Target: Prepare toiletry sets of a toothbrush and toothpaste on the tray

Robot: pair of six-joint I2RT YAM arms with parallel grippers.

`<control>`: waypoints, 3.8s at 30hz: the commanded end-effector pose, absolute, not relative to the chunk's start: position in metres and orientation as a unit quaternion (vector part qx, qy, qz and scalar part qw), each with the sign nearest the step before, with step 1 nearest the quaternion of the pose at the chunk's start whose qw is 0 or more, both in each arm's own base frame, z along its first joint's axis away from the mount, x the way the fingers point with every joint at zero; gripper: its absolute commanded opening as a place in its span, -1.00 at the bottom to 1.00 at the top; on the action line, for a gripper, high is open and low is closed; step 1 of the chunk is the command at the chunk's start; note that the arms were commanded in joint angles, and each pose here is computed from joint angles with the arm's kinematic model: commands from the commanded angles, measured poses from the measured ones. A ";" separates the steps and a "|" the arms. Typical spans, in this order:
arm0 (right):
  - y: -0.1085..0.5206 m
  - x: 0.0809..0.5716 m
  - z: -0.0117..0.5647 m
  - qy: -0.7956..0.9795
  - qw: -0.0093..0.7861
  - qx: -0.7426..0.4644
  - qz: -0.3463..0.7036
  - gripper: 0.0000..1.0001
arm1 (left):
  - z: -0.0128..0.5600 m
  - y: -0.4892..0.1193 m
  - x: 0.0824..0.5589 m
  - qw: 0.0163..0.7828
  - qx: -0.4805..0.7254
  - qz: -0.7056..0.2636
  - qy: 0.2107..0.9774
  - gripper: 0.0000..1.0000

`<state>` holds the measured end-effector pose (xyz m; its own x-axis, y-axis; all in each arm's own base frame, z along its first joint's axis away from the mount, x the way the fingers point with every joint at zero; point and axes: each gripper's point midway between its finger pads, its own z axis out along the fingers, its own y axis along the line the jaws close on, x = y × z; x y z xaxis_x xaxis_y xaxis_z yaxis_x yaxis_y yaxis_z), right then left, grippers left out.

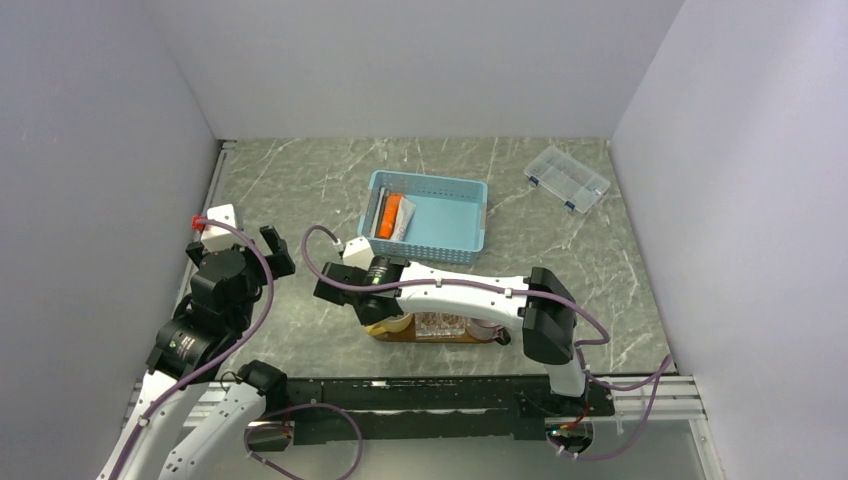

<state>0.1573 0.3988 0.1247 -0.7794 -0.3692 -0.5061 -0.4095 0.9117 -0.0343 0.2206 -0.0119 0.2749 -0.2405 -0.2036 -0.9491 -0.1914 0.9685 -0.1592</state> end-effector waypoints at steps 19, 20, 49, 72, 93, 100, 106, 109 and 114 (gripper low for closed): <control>0.401 0.165 0.158 0.934 0.302 -0.180 0.060 -0.42 | 0.279 -0.010 0.220 0.611 -0.135 -0.007 0.780 0.98; 0.401 0.165 0.159 0.934 0.303 -0.177 0.061 -0.39 | 0.280 -0.010 0.220 0.612 -0.135 -0.007 0.779 0.98; 0.328 0.214 0.244 0.907 0.397 -0.101 0.101 -0.11 | 0.266 -0.026 0.232 0.589 -0.103 -0.017 0.802 0.98; 0.278 0.347 0.223 0.911 0.400 -0.036 0.088 0.01 | 0.221 -0.080 0.258 0.495 -0.004 -0.068 0.866 0.98; 0.340 0.449 0.141 0.934 0.339 0.007 0.113 0.27 | 0.225 -0.077 0.258 0.503 -0.005 -0.070 0.861 0.98; 0.348 0.459 0.110 0.943 0.316 0.008 0.101 0.27 | 0.226 -0.077 0.258 0.503 -0.004 -0.073 0.861 0.98; 0.353 0.466 0.092 0.946 0.309 0.008 0.094 0.27 | 0.226 -0.077 0.259 0.503 -0.004 -0.077 0.861 0.98; 0.355 0.469 0.082 0.948 0.305 0.009 0.092 0.27 | 0.225 -0.078 0.259 0.502 -0.004 -0.079 0.861 0.98; 0.358 0.470 0.066 0.951 0.296 0.008 0.087 0.27 | 0.227 -0.078 0.258 0.504 -0.004 -0.081 0.860 0.98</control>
<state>0.4615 0.3526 0.0587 -0.8355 0.0407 -0.5479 -0.0475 0.9881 0.1460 0.2531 -0.0744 0.2101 -0.5432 -0.0760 -0.8361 0.0507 0.9911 -0.1231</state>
